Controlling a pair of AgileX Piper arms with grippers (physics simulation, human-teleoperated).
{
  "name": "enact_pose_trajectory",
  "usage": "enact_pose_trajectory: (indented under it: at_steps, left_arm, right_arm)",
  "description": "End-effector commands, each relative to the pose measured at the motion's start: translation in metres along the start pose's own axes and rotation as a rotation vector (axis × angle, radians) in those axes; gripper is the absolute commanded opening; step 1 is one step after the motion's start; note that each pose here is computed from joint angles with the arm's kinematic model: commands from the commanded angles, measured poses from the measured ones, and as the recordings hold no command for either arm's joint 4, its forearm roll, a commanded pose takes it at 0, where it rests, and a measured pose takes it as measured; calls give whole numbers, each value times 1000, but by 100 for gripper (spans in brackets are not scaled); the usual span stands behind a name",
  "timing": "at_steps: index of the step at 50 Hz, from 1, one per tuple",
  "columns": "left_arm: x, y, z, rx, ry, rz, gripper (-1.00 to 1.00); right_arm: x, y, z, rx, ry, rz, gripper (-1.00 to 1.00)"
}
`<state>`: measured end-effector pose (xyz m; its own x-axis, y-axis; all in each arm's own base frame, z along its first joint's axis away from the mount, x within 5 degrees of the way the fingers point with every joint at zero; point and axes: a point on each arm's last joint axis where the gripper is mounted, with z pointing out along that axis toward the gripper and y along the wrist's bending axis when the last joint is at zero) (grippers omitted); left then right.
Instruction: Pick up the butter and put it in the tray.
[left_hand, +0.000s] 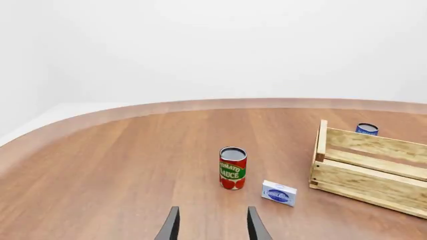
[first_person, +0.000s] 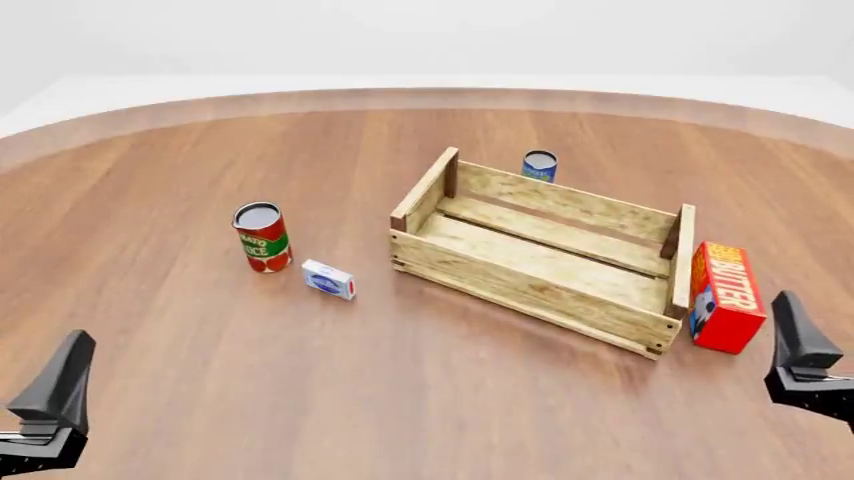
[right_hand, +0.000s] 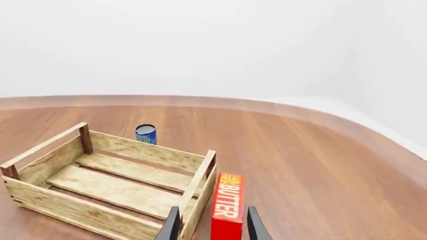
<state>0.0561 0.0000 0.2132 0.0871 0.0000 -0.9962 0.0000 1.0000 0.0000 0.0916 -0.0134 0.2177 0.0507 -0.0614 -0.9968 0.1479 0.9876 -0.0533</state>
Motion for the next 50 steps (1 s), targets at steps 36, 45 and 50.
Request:
enact_pose_trajectory:
  at_steps: [36, 45, 50]
  left_arm:
    - [0, 0, 0, 0, 0, 0, 100]
    - [0, 0, 0, 0, 0, 0, 100]
    - [0, 0, 0, 0, 0, 0, 100]
  right_arm:
    - [24, -8, 46, 61, 74, -6, 100]
    - [29, -8, 49, 60, 88, -7, 100]
    - [34, -8, 54, 63, 97, -5, 100]
